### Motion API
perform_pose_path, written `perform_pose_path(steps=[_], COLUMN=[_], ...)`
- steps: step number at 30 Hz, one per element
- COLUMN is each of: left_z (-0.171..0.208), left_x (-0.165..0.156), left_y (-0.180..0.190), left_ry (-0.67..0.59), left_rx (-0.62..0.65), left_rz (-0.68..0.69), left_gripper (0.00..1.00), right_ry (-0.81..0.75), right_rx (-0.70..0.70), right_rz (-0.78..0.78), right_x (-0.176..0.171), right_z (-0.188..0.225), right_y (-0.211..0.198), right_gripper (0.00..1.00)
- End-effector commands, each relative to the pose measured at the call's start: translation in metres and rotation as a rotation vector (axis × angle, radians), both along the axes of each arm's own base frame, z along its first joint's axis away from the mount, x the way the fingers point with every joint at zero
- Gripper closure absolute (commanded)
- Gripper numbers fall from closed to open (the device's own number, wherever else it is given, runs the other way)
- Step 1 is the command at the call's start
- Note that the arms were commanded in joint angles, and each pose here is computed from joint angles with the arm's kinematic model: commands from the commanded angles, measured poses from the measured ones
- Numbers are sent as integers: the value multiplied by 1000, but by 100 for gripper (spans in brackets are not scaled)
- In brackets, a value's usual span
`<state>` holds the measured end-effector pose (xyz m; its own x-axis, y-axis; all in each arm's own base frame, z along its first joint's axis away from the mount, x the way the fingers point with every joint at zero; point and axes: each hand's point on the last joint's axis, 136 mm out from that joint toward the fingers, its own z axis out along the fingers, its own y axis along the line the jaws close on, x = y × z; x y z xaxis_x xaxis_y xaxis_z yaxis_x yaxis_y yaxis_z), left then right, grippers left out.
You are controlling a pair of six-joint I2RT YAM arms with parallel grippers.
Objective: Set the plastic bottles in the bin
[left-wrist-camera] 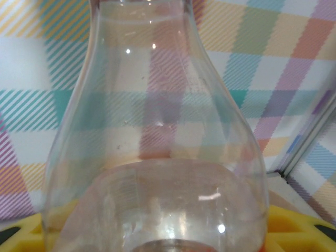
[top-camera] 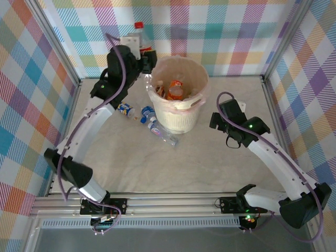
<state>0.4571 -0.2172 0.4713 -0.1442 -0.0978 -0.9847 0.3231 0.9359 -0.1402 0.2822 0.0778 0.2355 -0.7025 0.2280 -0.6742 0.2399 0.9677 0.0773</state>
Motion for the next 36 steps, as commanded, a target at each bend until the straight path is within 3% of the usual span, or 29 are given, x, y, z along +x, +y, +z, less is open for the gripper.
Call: perform_pose_path(steps=[1, 5, 10, 22, 30, 36], left_z=[36, 40, 5, -71, -100, -110], left_x=[0, 11, 33, 56, 51, 47], left_y=[-30, -60, -90, -113, -118, -122], left_ry=[-131, -171, -118, -3, 42, 55], left_rx=[67, 118, 222, 439, 552, 600], left_rz=[-101, -171, -233, -274, -314, -338], left_gripper=[50, 50, 49, 45, 32, 15], right_ry=[-68, -72, -84, -125, -150, -145], right_rx=[43, 62, 69, 99, 110, 105], right_rz=[-39, -63, -56, -27, -23, -14], right_x=[0, -6, -9, -15, -16, -15], right_z=[9, 2, 1, 5, 10, 12], right_y=[-5, -10, -11, -10, -11, -10], right_gripper=[0, 0, 0, 0, 0, 0])
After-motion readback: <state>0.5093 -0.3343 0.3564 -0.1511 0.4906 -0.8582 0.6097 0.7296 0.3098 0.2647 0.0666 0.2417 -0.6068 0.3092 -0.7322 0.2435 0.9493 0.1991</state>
